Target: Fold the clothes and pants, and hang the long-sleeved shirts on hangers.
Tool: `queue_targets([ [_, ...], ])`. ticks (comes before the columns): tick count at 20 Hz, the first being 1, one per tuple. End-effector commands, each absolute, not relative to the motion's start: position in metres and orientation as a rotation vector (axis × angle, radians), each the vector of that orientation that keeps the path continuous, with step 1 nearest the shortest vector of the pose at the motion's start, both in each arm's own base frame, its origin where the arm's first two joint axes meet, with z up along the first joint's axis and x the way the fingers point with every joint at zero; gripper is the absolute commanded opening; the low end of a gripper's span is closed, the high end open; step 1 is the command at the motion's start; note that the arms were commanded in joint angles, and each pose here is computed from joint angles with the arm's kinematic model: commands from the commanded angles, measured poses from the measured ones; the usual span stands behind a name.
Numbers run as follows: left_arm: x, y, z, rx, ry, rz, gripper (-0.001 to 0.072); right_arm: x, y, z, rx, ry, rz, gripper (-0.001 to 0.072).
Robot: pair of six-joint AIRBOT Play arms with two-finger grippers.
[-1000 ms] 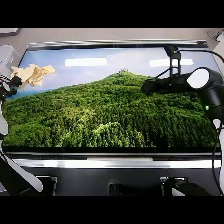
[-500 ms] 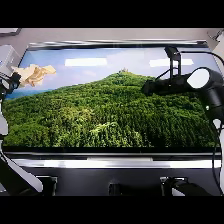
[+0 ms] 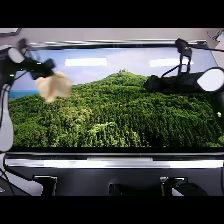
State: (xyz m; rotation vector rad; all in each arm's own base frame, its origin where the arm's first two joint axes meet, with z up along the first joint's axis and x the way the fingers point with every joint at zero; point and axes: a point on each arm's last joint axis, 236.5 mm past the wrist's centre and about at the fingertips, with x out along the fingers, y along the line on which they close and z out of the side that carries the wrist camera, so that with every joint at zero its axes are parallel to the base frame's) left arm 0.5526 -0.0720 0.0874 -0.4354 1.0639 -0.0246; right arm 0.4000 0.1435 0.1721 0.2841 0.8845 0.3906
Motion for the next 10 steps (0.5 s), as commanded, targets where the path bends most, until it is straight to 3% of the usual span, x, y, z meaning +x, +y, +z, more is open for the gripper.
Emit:
queue_targets([
  [1, 0.438, -0.222, 0.096, -0.251, 1.363, -0.356, 0.0012, 0.38, 0.141, 0.21, 0.327, 0.812, 0.386, 0.0486],
  [5, 0.353, -0.331, 0.076, -0.059, 1.468, -0.52, 0.0013, 0.34, 0.137, 0.245, 0.306, 0.757, 0.413, 0.0487],
  [10, 0.297, -0.415, 0.023, 0.056, 1.512, -0.611, 0.0013, 0.294, 0.126, 0.257, 0.256, 0.778, 0.406, 0.0487],
])
